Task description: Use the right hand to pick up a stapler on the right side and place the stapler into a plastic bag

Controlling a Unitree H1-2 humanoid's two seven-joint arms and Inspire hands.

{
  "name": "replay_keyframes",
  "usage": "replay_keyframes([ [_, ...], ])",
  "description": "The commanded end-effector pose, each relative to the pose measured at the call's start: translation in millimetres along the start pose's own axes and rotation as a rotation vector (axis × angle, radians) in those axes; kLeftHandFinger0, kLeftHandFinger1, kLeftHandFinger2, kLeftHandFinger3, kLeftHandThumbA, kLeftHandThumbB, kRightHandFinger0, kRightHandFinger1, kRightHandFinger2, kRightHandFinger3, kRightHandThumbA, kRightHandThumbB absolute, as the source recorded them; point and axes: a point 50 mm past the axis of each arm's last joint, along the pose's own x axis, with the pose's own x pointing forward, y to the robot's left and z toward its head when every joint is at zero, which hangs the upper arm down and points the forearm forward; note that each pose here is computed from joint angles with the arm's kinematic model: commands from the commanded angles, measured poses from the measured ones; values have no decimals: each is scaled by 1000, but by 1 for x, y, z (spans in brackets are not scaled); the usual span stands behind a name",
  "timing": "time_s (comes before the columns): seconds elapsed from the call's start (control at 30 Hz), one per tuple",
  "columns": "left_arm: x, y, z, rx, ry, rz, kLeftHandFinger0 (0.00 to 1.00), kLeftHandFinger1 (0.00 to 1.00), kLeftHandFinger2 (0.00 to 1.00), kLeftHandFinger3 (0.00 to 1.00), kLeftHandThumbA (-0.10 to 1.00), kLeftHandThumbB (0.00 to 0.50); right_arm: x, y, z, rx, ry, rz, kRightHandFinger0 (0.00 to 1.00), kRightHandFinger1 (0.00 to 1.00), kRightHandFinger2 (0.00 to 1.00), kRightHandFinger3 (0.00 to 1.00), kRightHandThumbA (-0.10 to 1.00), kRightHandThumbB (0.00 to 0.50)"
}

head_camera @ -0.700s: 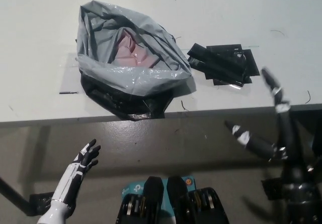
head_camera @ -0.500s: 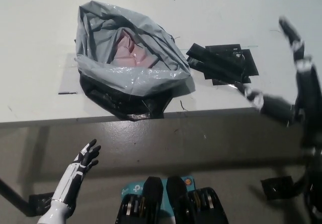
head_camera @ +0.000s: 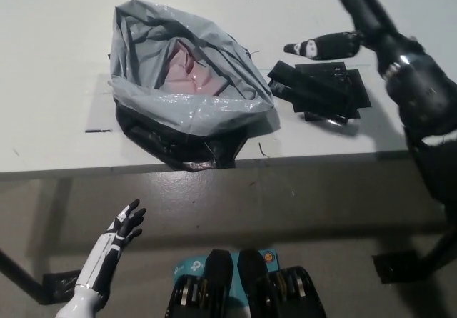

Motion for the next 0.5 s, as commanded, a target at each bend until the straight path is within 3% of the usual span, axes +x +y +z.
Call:
replay_keyframes([
  [0.0, 3, 7, 23, 30, -115, -17, 1000, 1000, 1000, 1000, 1000, 283, 74, 13, -1, -156, 289, 259, 1000, 1000, 1000, 1000, 940, 389],
  [0.3, 3, 7, 24, 28, -124, -17, 1000, 1000, 1000, 1000, 1000, 285, 82, 44, -27, -231, 430, 314, 1000, 1000, 1000, 1000, 994, 433],
  [0.47, 4, 8, 24, 35, -122, -19, 1000, 1000, 1000, 1000, 1000, 309, 76, 46, -45, -211, 518, 322, 1000, 1000, 1000, 1000, 980, 387],
])
